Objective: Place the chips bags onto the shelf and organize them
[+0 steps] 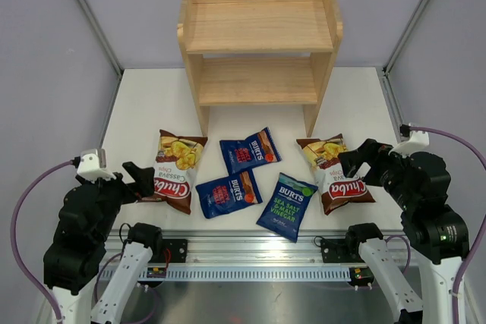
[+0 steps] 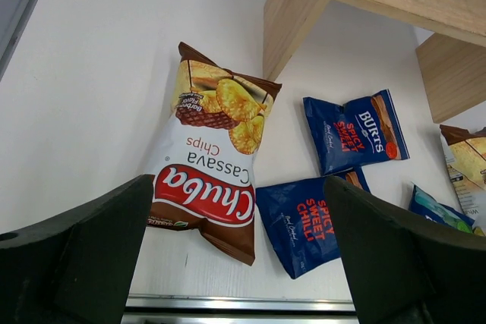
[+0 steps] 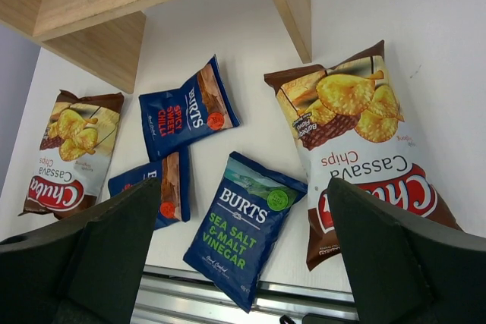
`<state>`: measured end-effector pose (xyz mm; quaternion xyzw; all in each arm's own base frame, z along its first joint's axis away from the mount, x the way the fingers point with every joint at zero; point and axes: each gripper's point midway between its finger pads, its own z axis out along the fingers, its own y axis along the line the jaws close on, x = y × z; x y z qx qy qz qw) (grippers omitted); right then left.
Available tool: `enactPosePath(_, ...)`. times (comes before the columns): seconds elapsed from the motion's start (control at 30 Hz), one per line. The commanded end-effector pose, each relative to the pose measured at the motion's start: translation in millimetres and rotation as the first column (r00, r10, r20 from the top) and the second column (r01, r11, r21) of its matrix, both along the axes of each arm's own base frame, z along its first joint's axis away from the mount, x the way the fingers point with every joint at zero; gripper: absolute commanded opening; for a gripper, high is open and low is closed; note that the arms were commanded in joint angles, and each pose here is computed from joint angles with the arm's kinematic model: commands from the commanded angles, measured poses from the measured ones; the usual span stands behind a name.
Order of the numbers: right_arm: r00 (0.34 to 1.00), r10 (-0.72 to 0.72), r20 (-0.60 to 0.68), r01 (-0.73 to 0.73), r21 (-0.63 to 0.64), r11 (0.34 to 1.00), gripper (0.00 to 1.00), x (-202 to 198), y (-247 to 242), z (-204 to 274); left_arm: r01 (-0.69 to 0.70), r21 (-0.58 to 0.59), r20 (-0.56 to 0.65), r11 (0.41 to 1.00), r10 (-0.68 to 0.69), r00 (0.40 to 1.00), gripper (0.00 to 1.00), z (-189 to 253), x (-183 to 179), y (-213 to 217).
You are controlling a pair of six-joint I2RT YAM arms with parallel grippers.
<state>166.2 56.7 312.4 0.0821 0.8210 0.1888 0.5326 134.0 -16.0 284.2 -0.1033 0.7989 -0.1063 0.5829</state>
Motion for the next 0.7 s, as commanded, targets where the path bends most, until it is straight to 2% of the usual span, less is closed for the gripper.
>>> enactPosePath(0.0, 1.000, -0.004, 0.030, 0.004, 0.007, 1.000, 0.99, 3, 0, 5, -0.002, -0.028, 0.054, 1.000, 0.003, 0.999, 0.99, 11, 6, -2)
enactPosePath(0.17, 0.999, 0.046, 0.023, -0.046, 0.031, 0.998, 0.99, 3, 10, 1, -0.009, -0.055, 0.025, 0.998, 0.010, 1.000, 0.99, 3, 12, -5)
enactPosePath(0.3, 0.987, 0.150, 0.063, -0.156, 0.103, 0.982, 1.00, -1, 32, 4, 0.128, -0.113, -0.002, 0.985, -0.129, 0.992, 0.99, -1, 22, -36)
enactPosePath(0.37, 0.981, 0.176, 0.084, -0.186, 0.130, 0.974, 1.00, -2, 39, 5, 0.257, -0.204, -0.024, 0.945, -0.268, 0.963, 0.99, -8, 25, -67)
enactPosePath(0.4, 0.978, 0.190, 0.090, -0.202, 0.152, 0.968, 0.99, -3, 42, 6, 0.303, -0.229, 0.019, 0.925, -0.307, 0.951, 0.99, 0, 31, -78)
enactPosePath(0.47, 0.975, 0.196, 0.101, -0.211, 0.169, 0.963, 1.00, -3, 45, 6, 0.352, -0.336, -0.032, 0.874, -0.384, 0.923, 0.99, -19, 40, -100)
enactPosePath(0.5, 0.975, 0.200, 0.099, -0.215, 0.176, 0.961, 1.00, -3, 46, 5, 0.390, -0.363, 0.004, 0.846, -0.417, 0.909, 0.99, -15, 48, -110)
enactPosePath(0.53, 0.974, 0.202, 0.097, -0.217, 0.178, 0.960, 1.00, -4, 47, 3, 0.408, -0.397, -0.009, 0.822, -0.448, 0.894, 0.99, -21, 53, -119)
enactPosePath(0.57, 0.974, 0.204, 0.099, -0.219, 0.178, 0.959, 0.99, -3, 47, 3, 0.381, -0.456, -0.080, 0.804, -0.464, 0.882, 0.99, -44, 62, -127)
enactPosePath(0.6, 0.974, 0.207, 0.095, -0.221, 0.178, 0.959, 0.99, -4, 47, 2, 0.405, -0.475, -0.065, 0.781, -0.490, 0.869, 0.99, -44, 70, -135)
enactPosePath(0.63, 0.974, 0.209, 0.089, -0.222, 0.177, 0.959, 0.99, -3, 48, -2, 0.402, -0.487, -0.081, 0.776, -0.498, 0.864, 0.99, -51, 75, -139)
enactPosePath(0.67, 0.972, 0.215, 0.089, -0.228, 0.177, 0.957, 0.99, -3, 49, -2, 0.356, -0.490, -0.141, 0.796, -0.475, 0.868, 0.99, -70, 87, -139)
